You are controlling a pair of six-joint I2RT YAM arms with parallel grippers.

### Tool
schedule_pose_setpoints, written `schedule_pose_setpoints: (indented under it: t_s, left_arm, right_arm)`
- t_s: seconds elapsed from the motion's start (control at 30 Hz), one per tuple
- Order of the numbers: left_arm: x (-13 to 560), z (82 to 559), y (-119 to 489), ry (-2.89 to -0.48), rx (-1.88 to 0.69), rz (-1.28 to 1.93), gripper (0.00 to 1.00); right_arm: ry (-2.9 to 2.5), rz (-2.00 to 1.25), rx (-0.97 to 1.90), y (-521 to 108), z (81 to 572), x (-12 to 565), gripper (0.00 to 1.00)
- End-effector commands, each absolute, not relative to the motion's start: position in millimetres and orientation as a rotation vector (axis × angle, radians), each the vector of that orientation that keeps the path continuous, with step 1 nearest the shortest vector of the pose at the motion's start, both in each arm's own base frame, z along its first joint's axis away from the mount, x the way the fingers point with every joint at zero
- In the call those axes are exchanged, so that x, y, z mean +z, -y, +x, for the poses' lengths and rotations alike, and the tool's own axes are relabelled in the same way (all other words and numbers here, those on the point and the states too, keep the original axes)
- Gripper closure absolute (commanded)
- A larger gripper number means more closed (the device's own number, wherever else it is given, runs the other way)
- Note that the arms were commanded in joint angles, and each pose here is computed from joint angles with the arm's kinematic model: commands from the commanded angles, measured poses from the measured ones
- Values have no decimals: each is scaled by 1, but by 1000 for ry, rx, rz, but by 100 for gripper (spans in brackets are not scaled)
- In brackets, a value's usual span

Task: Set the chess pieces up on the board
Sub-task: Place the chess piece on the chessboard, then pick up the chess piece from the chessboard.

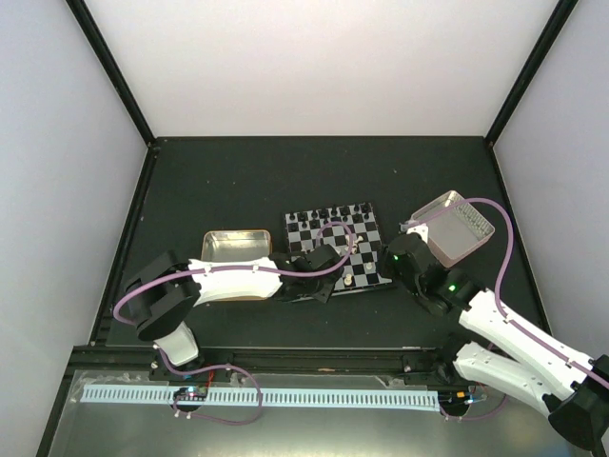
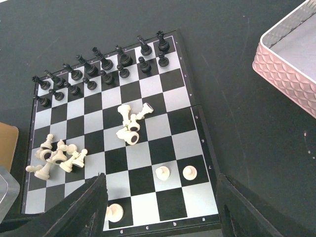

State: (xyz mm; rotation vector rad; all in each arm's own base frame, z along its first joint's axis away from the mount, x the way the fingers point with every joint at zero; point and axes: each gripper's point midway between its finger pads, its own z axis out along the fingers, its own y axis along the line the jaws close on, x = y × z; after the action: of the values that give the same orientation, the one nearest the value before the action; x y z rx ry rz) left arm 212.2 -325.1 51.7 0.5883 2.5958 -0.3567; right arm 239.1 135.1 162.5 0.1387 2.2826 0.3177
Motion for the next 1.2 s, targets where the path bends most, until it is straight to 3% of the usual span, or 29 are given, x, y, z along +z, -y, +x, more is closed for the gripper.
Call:
schedule_pose_setpoints:
  t_s: [0.0, 0.17, 0.3, 0.7, 1.17]
  left_arm:
    - [56, 212, 332, -2590, -375, 609, 81]
    - [76, 214, 332, -2560, -418, 588, 61]
    - [104, 220, 329, -2512, -484, 546, 51]
    - [190, 237, 254, -2272, -517, 263, 45]
    - [227, 226, 177, -2063, -505, 60, 37]
  right_arm:
    - [-2268, 165, 335, -134, 239, 164, 38]
    - [-2269, 157, 357, -137, 238, 165, 38]
    - [-2274, 152, 383, -141, 238, 163, 38]
    - [-2319, 124, 416, -162, 248, 152, 38]
    - [-2421, 131, 370, -177, 258, 117, 39]
